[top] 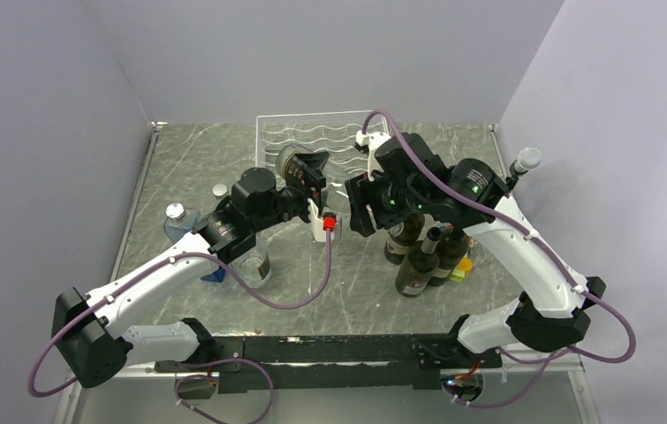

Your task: Put the wine bottle on the wine rack

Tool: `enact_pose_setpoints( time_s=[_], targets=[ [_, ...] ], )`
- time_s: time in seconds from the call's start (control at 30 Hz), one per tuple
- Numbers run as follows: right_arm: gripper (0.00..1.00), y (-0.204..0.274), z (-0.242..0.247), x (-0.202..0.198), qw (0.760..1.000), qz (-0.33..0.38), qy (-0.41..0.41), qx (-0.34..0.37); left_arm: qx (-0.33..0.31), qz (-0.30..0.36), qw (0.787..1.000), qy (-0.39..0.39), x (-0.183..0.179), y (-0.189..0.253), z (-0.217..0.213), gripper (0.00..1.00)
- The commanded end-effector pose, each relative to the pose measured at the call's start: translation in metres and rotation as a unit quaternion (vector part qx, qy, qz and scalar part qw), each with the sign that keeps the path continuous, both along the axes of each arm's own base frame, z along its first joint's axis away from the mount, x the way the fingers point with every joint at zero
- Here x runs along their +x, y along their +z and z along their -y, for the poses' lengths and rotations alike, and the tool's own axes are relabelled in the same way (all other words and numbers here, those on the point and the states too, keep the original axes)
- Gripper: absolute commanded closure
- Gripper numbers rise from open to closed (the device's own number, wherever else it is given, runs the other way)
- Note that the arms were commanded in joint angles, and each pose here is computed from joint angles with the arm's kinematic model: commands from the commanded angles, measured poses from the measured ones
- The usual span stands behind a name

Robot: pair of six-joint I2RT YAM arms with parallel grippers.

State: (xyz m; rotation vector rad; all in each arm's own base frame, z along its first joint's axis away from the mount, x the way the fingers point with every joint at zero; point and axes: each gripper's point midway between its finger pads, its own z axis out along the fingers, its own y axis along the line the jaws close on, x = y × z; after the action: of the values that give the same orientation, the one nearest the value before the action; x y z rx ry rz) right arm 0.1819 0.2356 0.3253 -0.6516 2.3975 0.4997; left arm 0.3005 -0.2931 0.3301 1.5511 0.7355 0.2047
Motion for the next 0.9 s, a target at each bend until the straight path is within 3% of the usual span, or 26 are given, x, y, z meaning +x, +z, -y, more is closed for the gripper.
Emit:
enact_pose_setpoints(
  time_s=[0.0,0.17,0.3,0.4,0.6,0.63,0.67,0.7,0.8,0.87],
  targets=[
    [0.36,0.003,-0.009,0.003,1.000,0.005,0.008,0.016,-0.097,0.124,0.987,-0.022,-0.013,0.099,-0.002,0.99],
    [0.37,-0.009,-0.010,0.004,1.000,-0.002,0.013,0.001,-0.092,0.133,0.987,-0.015,-0.011,0.102,-0.003,0.99],
    [0.32,-0.012,-0.009,0.006,1.000,0.004,0.017,-0.012,-0.081,0.142,0.987,-0.013,-0.009,0.100,-0.002,0.99],
    [0.35,-0.014,-0.011,0.006,1.000,0.002,0.025,-0.014,-0.077,0.143,0.987,-0.008,-0.006,0.100,-0.002,0.99],
    [0.67,-0.023,-0.010,0.002,0.999,-0.006,0.036,-0.021,-0.097,0.142,0.985,-0.008,-0.004,0.110,0.001,0.99],
    [0.77,-0.025,-0.010,0.002,0.999,-0.008,0.036,-0.025,-0.097,0.142,0.985,-0.007,-0.003,0.110,0.001,0.99],
    [0.92,-0.026,-0.010,0.002,0.999,-0.009,0.035,-0.027,-0.095,0.141,0.985,-0.005,-0.002,0.109,0.001,0.99],
    [1.00,-0.027,-0.009,0.003,0.999,-0.009,0.031,-0.029,-0.093,0.140,0.986,-0.006,-0.002,0.109,0.001,0.99],
    [1.00,-0.023,-0.007,0.007,1.000,0.003,0.014,-0.027,-0.089,0.140,0.986,0.001,0.001,0.106,0.000,0.93],
    [1.00,-0.015,-0.006,0.011,1.000,0.019,0.003,-0.015,-0.084,0.144,0.986,0.006,0.002,0.102,-0.001,0.74]
  ],
)
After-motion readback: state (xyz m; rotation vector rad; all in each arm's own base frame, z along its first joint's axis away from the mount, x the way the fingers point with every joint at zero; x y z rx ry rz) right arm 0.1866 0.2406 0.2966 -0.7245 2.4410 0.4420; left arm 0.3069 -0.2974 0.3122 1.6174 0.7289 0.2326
